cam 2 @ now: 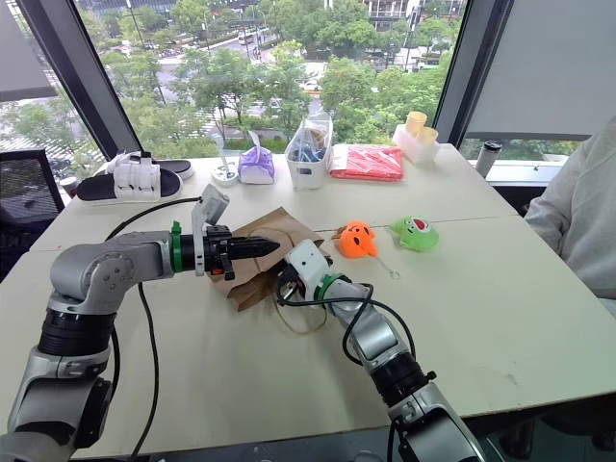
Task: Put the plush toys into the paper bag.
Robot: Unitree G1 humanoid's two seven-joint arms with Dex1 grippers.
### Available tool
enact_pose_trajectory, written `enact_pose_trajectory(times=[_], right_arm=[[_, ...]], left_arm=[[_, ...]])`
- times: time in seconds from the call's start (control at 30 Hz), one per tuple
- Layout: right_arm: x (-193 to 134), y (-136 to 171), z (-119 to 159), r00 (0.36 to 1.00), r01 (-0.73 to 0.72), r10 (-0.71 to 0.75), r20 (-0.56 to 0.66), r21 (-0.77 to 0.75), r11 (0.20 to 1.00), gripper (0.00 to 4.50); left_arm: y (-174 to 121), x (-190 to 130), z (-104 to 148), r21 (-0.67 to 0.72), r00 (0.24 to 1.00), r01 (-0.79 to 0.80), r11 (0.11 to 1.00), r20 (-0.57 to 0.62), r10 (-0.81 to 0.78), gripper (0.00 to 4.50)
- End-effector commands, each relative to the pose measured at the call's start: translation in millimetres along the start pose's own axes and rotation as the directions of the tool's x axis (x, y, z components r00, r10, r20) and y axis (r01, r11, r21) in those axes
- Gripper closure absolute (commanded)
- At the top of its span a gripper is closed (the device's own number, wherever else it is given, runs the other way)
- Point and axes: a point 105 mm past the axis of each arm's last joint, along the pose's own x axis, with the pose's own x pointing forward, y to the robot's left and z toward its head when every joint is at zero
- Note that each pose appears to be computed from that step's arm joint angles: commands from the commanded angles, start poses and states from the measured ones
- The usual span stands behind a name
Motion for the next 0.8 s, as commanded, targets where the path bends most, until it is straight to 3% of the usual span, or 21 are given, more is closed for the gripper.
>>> enact_pose_trajectory(times=[0.03,0.23,0.53,0.8], right_arm=[[10,1,28,0.996,-0.009,0.012,0.091,-0.038,0.999,4.50],[30,15,25,0.995,-0.048,0.052,0.089,-0.048,0.998,4.50],[26,24,-5,0.998,-0.063,0.063,0.021,-0.035,0.997,4.50],[26,35,-12,0.996,-0.088,0.088,0.002,-0.021,0.996,4.50]], left_arm=[[-16,-3,13,0.036,0.999,0.049,0.998,0.021,-0.050,4.40],[-14,-2,21,-0.008,0.997,0.036,0.999,0.068,-0.035,4.40],[1,-31,75,0.004,0.976,-0.022,1.000,0.216,0.020,4.40],[-7,-42,81,0.042,0.976,0.009,0.999,0.219,-0.018,4.40]])
